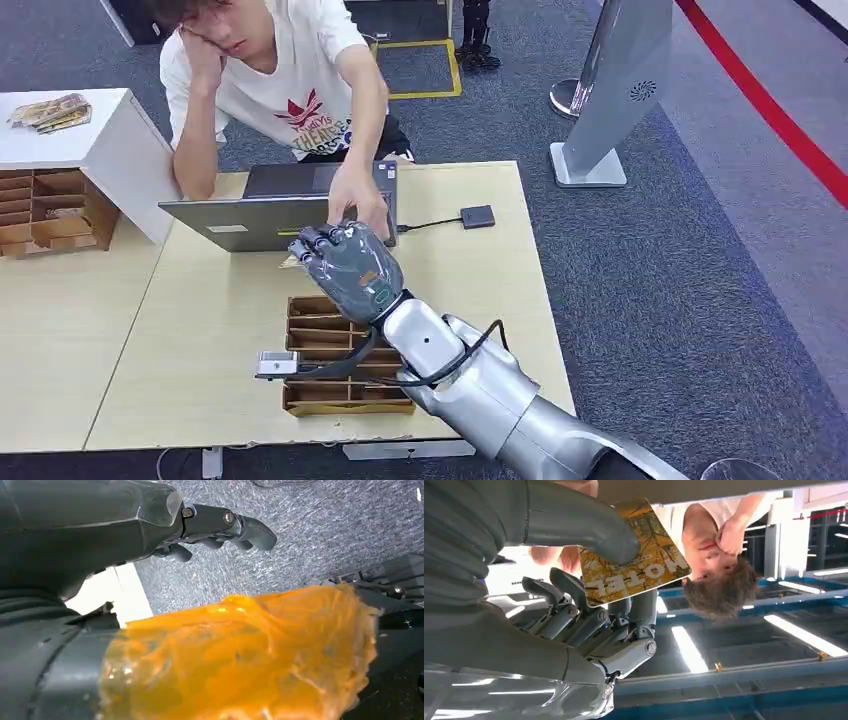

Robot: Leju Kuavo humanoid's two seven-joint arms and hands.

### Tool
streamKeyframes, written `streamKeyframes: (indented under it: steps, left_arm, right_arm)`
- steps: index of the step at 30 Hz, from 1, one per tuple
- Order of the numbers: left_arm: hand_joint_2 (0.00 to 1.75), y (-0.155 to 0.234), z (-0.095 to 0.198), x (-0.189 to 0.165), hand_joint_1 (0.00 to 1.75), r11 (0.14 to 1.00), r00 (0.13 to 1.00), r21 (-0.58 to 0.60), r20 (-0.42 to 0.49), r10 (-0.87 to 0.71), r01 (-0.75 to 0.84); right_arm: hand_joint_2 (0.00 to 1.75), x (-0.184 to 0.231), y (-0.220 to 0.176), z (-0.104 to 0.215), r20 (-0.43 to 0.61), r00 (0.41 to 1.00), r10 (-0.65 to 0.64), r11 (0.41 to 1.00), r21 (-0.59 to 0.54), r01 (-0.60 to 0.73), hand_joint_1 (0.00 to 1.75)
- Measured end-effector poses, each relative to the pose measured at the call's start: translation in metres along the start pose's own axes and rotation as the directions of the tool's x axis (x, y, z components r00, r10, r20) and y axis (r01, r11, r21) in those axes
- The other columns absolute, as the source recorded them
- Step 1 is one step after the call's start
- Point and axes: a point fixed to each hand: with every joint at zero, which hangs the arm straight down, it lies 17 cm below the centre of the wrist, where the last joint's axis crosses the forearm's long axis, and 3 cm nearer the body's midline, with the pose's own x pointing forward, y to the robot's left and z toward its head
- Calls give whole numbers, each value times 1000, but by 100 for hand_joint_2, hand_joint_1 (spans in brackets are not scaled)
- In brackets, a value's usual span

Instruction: Pass the card to the sensor for recognition and then transmit it.

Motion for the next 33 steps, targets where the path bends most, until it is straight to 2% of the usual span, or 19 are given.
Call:
streamKeyframes:
  steps: [13,16,18,19,21,23,25,26,29,33]
  left_arm:
    - [0,0,0,1,0,1000,1000,2,1,-1,1]
    - [0,1,0,1,0,1000,1000,5,0,7,-7]
    - [0,0,0,1,0,1000,1000,5,0,19,-19]
    - [0,0,0,1,0,1000,1000,5,-1,27,-27]
    - [0,0,0,0,0,999,999,6,-1,43,-43]
    - [0,1,0,-1,0,998,998,9,3,59,-59]
    - [0,1,0,-1,0,997,997,12,8,74,-74]
    - [0,1,-1,-3,0,997,997,14,7,82,-82]
    - [0,1,-1,-7,0,995,995,18,6,97,-97]
    - [0,3,-1,-12,0,993,993,25,7,119,-119]
  right_arm:
    - [175,1,6,5,-11,999,-35,999,11,35,175]
    - [175,0,7,8,-38,993,-113,993,12,114,175]
    - [175,2,7,10,-80,967,-240,970,13,242,175]
    - [175,2,6,11,-110,936,-334,941,9,337,175]
    - [175,5,1,12,-168,831,-530,845,-19,535,175]
    - [175,8,-11,11,-201,669,-716,691,-68,720,175]
    - [175,10,-27,12,-201,492,-847,521,-127,844,175]
    - [175,8,-37,12,-187,403,-896,432,-161,887,175]
    - [175,-1,-57,18,-150,240,-959,269,-225,936,175]
    - [175,-14,-68,33,-116,85,-990,115,-274,955,175]
